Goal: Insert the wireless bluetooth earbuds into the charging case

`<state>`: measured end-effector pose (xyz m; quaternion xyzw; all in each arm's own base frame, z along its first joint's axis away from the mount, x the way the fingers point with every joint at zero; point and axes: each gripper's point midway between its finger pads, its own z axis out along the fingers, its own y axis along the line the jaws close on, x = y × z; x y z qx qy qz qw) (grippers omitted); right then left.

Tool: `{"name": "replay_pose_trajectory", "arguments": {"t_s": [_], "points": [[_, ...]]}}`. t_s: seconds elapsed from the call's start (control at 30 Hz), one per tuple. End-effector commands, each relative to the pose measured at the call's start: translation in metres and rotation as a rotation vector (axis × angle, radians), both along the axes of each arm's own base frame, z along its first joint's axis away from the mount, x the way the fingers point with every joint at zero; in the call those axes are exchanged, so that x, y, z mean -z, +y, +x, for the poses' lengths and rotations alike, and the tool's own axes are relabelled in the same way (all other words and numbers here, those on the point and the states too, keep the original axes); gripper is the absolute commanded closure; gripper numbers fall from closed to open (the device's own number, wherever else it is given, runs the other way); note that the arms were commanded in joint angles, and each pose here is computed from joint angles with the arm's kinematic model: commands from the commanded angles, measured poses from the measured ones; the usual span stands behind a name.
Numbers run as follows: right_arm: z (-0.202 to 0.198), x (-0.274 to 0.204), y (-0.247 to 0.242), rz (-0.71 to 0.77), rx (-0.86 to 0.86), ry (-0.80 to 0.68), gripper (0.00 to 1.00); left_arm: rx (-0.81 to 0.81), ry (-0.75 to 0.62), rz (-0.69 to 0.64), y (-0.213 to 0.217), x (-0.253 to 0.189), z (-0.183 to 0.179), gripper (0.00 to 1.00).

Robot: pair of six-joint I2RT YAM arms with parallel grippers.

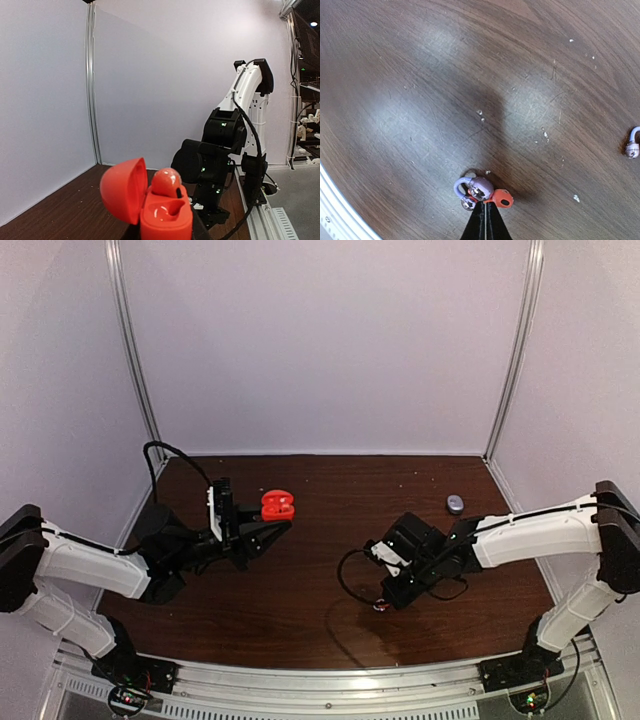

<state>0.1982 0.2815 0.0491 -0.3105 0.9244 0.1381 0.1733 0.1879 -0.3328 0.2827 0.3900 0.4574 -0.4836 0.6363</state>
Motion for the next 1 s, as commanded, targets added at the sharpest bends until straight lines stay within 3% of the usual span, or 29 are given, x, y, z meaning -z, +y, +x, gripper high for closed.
{"name": "replay_pose_trajectory", "arguments": {"t_s": [0.0, 0.47, 0.67, 0.97], "points": [[-0.006, 0.009, 0.003, 0.011, -0.005, 0.027, 0.96, -0.019, -0.028, -0.025, 0.006, -0.009, 0.001, 1.0], [-0.012, 0.031, 0.004, -0.002, -0.012, 0.056, 0.94, -0.019, -0.028, -0.024, 0.006, -0.008, 0.001, 1.0], [-0.01, 0.035, 0.001, -0.016, 0.002, 0.048, 0.84, -0.019, -0.026, -0.022, 0.006, -0.008, 0.001, 1.0], [-0.002, -0.021, 0.013, 0.087, 0.006, -0.042, 0.82, -0.018, -0.022, -0.021, 0.006, -0.006, 0.001, 1.0]]}}
